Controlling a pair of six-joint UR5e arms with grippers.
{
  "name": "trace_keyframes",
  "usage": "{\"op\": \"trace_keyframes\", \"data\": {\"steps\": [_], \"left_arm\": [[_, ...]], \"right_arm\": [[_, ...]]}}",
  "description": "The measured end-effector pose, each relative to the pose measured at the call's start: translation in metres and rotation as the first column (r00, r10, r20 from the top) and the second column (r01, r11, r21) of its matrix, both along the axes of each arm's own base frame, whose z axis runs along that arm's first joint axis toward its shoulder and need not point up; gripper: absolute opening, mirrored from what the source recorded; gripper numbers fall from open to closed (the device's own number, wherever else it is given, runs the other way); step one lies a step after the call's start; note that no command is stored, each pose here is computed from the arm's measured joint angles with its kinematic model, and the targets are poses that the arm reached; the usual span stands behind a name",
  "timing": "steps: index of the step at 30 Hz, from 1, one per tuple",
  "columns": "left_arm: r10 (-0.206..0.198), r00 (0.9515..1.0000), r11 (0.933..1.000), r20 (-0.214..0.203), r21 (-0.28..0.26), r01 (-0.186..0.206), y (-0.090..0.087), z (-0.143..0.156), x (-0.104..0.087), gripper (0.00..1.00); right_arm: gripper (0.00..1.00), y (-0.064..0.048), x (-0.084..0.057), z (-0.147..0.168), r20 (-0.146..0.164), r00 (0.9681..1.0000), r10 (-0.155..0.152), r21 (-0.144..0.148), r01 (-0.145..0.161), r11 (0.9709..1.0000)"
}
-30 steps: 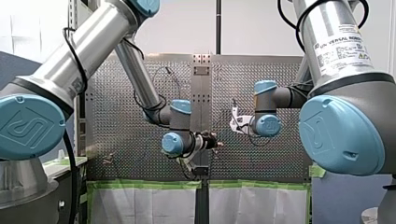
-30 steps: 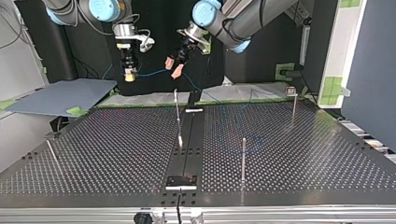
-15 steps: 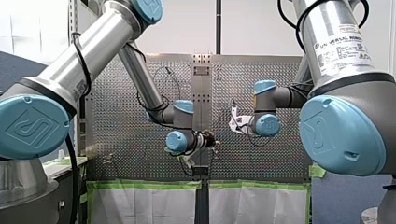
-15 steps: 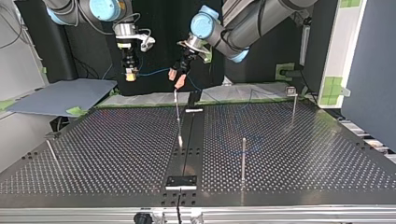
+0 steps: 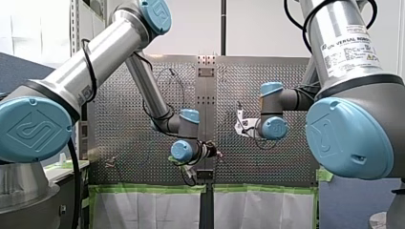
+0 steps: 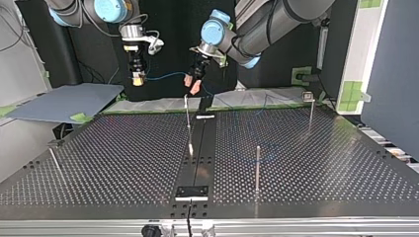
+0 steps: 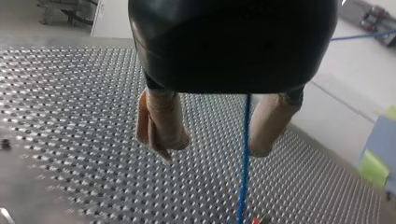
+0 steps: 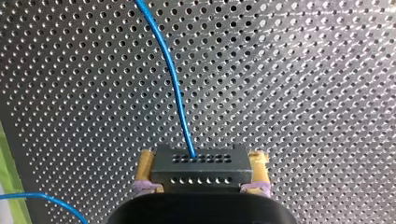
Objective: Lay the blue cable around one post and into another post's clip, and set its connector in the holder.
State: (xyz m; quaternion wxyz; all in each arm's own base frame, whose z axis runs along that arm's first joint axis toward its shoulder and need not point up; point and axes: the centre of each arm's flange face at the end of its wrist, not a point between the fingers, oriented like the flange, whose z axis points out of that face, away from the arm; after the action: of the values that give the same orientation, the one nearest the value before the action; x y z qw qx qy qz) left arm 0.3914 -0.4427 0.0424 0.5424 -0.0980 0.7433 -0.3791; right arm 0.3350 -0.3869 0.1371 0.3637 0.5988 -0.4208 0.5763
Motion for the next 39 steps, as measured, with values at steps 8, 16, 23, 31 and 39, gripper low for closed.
{"op": "trace_keyframes", "data": {"steps": [8,16,23,31,39], "left_arm": [[0.049,0.9979,0.9986,0.042,0.018,-0.05,0.002,0.002,0.004,0.0],[0.042,0.9948,0.9981,0.093,0.041,-0.046,-0.003,0.005,0.004,0.0],[0.08,0.9905,0.9901,0.112,0.106,-0.092,0.003,0.003,0.004,0.0],[0.098,0.9855,0.976,0.138,0.18,-0.123,0.012,-0.005,0.012,0.0],[0.076,0.9873,0.9622,0.139,0.249,-0.109,0.003,-0.029,0.019,0.0]], "right_arm": [[0.0,-0.001,-0.001,-0.001,-0.002,1.0,-0.005,-0.004,0.005,1.0],[0.0,-0.003,-0.001,-0.004,0.003,0.9998,-0.019,-0.016,0.019,0.9997],[0.0,-0.007,-0.002,-0.025,0.004,0.999,-0.045,-0.01,0.045,0.999],[0.0,-0.017,-0.006,-0.053,0.019,0.9971,-0.074,-0.002,0.074,0.9973],[0.0,-0.032,-0.006,-0.083,0.021,0.9961,-0.085,0.0,0.085,0.9964]]}}
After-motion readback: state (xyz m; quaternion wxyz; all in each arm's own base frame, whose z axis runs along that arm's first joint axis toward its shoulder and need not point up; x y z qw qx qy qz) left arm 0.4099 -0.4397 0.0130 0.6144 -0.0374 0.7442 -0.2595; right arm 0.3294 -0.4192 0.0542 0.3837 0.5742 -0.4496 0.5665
